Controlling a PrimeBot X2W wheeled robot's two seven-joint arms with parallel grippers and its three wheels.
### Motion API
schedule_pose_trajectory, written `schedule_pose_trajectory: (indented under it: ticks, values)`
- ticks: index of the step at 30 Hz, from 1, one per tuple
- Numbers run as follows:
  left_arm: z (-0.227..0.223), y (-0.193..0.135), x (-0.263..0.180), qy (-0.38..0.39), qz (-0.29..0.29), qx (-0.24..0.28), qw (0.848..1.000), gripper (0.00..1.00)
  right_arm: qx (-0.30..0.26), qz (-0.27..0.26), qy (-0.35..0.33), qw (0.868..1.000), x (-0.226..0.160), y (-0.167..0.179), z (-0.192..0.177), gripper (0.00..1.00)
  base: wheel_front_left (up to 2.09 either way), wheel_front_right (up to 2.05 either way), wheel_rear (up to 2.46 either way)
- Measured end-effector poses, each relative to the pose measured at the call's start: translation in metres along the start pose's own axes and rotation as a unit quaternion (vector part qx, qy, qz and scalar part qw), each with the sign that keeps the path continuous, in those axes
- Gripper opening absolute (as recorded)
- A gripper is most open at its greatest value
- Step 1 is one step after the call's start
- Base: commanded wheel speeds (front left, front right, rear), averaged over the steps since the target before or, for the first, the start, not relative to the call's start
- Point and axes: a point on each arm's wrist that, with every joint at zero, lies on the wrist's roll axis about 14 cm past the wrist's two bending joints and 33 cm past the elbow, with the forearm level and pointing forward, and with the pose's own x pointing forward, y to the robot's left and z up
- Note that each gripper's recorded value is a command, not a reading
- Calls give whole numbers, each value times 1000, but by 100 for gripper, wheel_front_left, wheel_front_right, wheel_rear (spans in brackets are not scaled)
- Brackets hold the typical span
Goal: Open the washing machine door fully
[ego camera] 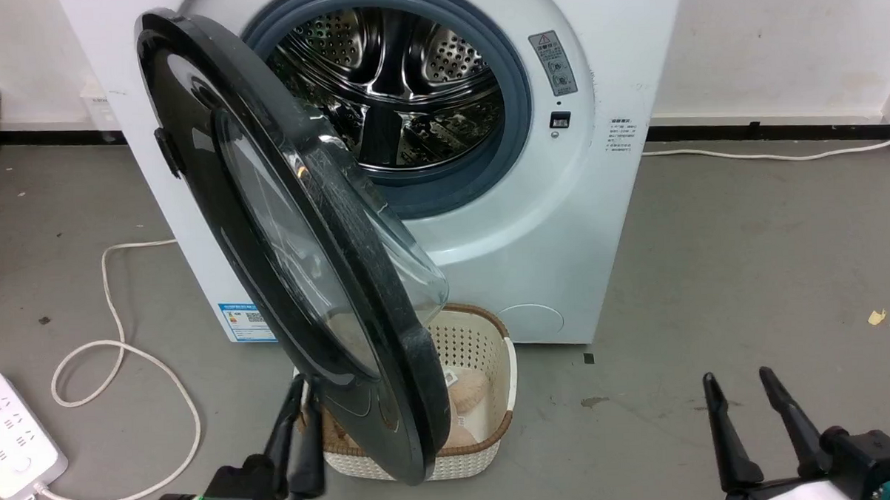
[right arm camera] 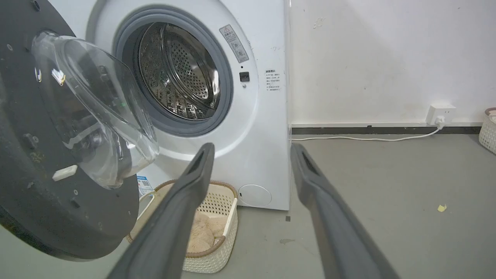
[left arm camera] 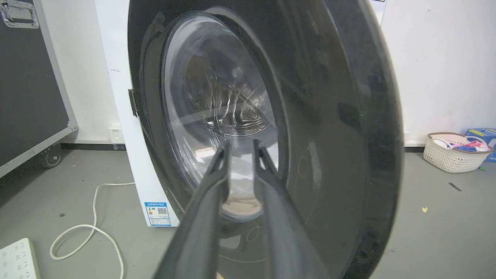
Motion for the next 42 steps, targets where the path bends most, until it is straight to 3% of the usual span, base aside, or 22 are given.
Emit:
schedule_pose_trajectory:
  ticks: [6,11,15,18,23,32,36,42]
  values:
    - [38,12,6,-60,27,-12,998,0,-1,-2,-11,1000,1,-1,5,100,0,0,0]
    - [111,23,17,-175,51,-34,983,0,-2,-6,-17,1000,2,-5,8,100,0,0,0]
    - [159,6,20,-250,23,-45,967,0,-2,-5,-16,1000,3,-4,7,100,0,0,0]
    - [169,-17,21,-263,-14,-55,963,0,-2,-5,-13,1000,2,-3,5,100,0,0,0]
    - [145,-63,26,-200,-86,-106,970,0,0,-5,-10,1000,2,-3,1,100,0,0,0]
    - [55,-129,13,-40,-169,-125,977,0,2,-10,0,1000,3,-7,-7,100,0,0,0]
    - [9,-131,7,37,-161,-129,978,0,2,-9,4,1000,5,-6,-9,100,0,0,0]
    - [-30,-101,11,79,-98,-109,986,0,7,0,10,1000,9,0,-14,100,0,0,0]
